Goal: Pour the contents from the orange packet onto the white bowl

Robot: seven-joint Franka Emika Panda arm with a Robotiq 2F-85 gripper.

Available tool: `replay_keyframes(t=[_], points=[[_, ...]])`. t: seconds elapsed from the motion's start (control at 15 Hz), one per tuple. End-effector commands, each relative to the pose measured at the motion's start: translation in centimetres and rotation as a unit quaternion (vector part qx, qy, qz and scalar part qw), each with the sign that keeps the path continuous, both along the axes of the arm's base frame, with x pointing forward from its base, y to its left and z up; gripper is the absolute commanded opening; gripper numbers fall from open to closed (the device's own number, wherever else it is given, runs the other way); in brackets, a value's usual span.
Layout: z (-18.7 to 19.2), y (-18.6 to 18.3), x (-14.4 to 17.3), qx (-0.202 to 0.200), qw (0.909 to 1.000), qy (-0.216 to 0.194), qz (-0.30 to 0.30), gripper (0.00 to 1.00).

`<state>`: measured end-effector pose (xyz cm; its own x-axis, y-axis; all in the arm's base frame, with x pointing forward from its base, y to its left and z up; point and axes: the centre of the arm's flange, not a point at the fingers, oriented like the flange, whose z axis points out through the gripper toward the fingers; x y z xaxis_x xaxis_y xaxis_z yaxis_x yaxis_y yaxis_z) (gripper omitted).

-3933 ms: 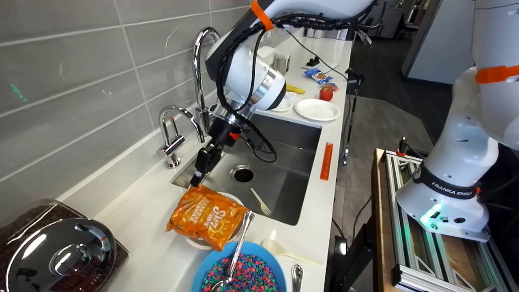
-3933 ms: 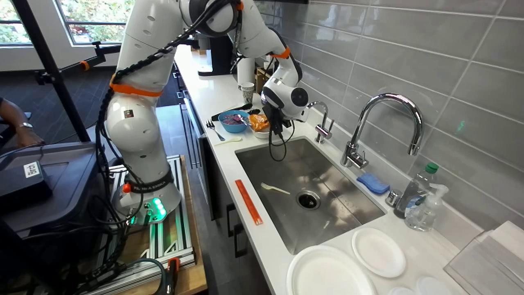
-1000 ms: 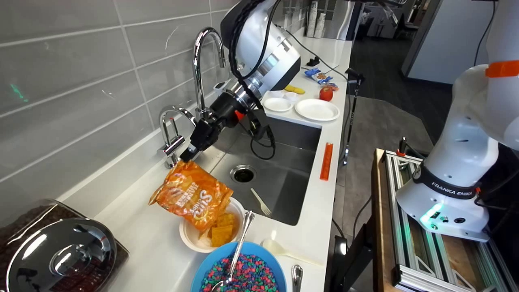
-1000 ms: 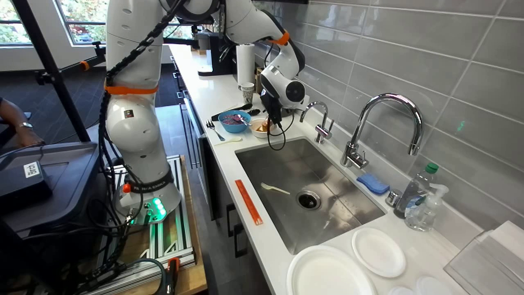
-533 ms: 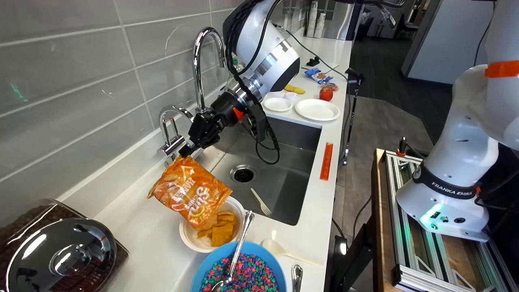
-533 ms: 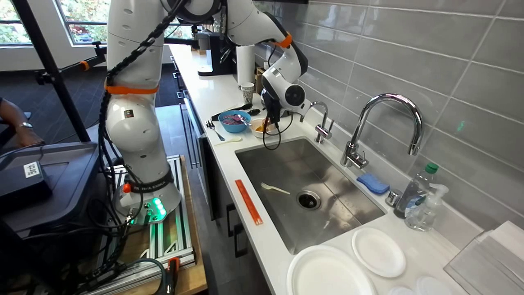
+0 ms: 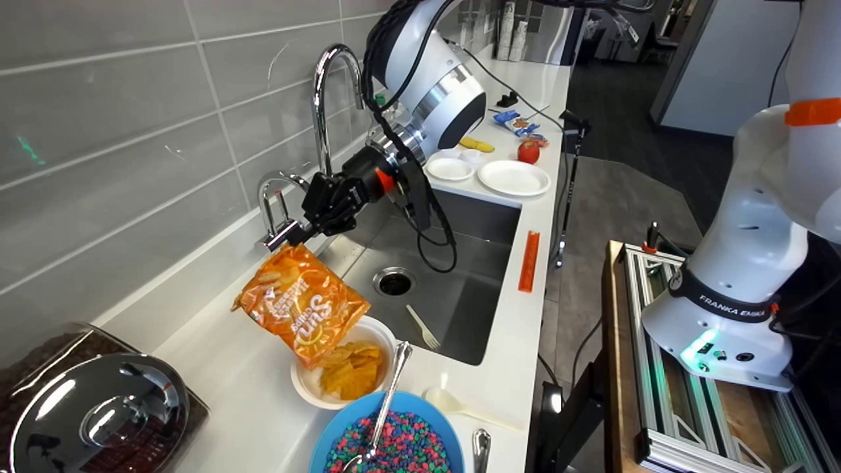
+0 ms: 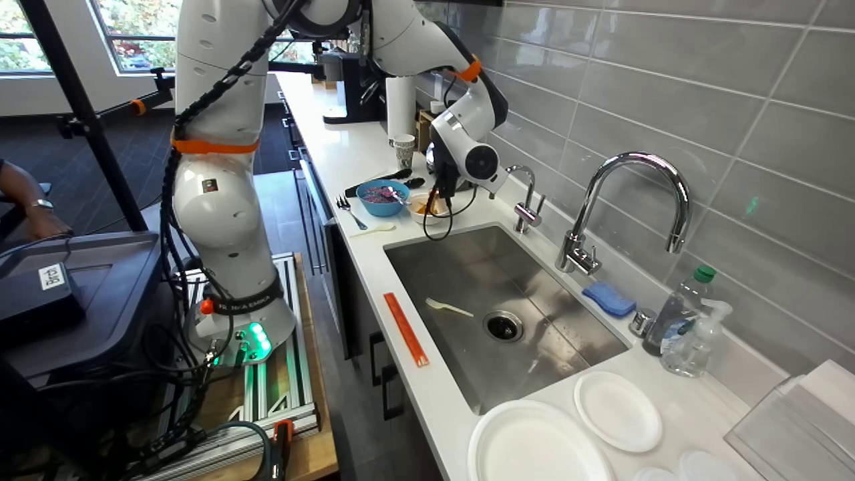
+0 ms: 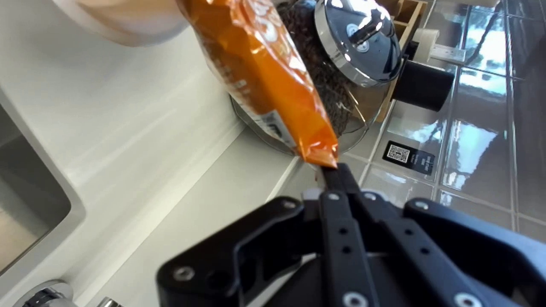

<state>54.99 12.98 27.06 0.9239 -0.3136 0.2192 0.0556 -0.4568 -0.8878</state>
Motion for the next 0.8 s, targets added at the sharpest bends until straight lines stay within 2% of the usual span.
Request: replay_keyframes(t=[0.0, 0.73], points=[[-0.4, -0.3, 0.2, 0.042, 0.9988, 0.018, -0.021, 0.0], [-0.3, -1.4, 0.4, 0.073, 0.9955, 0.04, -0.044, 0.0]])
